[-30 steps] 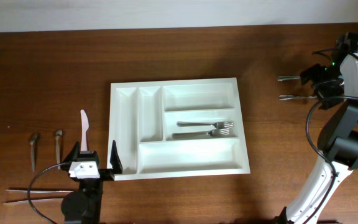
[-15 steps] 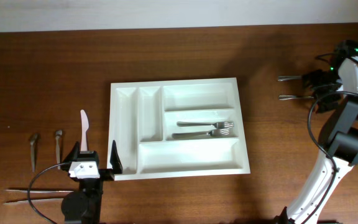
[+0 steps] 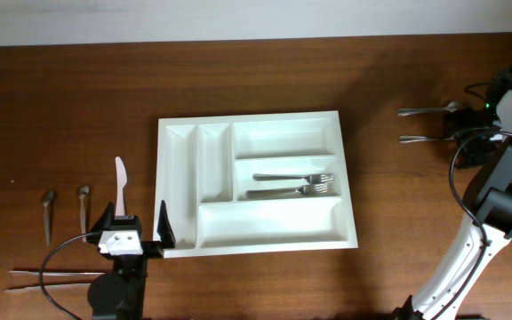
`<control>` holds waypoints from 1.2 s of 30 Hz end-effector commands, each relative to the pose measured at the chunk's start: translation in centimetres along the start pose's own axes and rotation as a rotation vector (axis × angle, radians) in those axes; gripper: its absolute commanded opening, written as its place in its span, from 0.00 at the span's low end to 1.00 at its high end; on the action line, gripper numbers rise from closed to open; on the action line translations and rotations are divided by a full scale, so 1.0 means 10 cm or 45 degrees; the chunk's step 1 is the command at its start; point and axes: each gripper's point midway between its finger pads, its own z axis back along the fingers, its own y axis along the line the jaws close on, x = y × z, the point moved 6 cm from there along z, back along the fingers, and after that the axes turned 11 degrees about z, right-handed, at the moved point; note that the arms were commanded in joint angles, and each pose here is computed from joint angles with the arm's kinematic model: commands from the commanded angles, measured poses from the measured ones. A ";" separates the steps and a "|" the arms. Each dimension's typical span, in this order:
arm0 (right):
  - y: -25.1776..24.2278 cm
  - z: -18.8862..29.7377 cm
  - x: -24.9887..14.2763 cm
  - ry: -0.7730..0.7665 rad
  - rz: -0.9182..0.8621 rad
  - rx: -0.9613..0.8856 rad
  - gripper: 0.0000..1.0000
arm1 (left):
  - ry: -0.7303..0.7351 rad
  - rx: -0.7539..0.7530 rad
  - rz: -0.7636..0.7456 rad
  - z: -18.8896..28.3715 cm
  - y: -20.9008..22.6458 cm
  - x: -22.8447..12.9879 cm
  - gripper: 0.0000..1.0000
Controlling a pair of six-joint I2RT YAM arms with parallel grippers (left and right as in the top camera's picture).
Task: Pack container
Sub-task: 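Move the right gripper back to the spoons and grasp a metal spoon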
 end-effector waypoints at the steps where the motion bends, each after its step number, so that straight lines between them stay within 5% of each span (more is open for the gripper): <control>1: 0.02 -0.11 -0.02 0.021 0.016 -0.020 0.96 | 0.001 -0.005 -0.020 0.00 0.00 -0.02 0.99; 9: 0.04 -0.12 -0.05 0.029 0.033 -0.013 0.68 | 0.001 -0.005 -0.020 0.00 0.00 -0.02 0.99; 15: 0.11 -0.12 -0.09 0.025 0.053 -0.010 0.28 | 0.001 -0.005 -0.020 0.00 0.00 -0.02 0.99; 18: 0.16 -0.12 -0.12 0.022 0.069 -0.006 0.17 | 0.001 -0.005 -0.020 0.00 0.00 -0.02 0.99; 26: 0.35 -0.06 -0.25 0.076 0.105 0.088 0.04 | 0.001 -0.006 -0.020 0.00 0.00 -0.02 0.99; 36: 0.59 0.59 -0.15 0.007 0.128 0.214 0.04 | 0.001 -0.005 -0.020 0.00 0.00 -0.02 0.99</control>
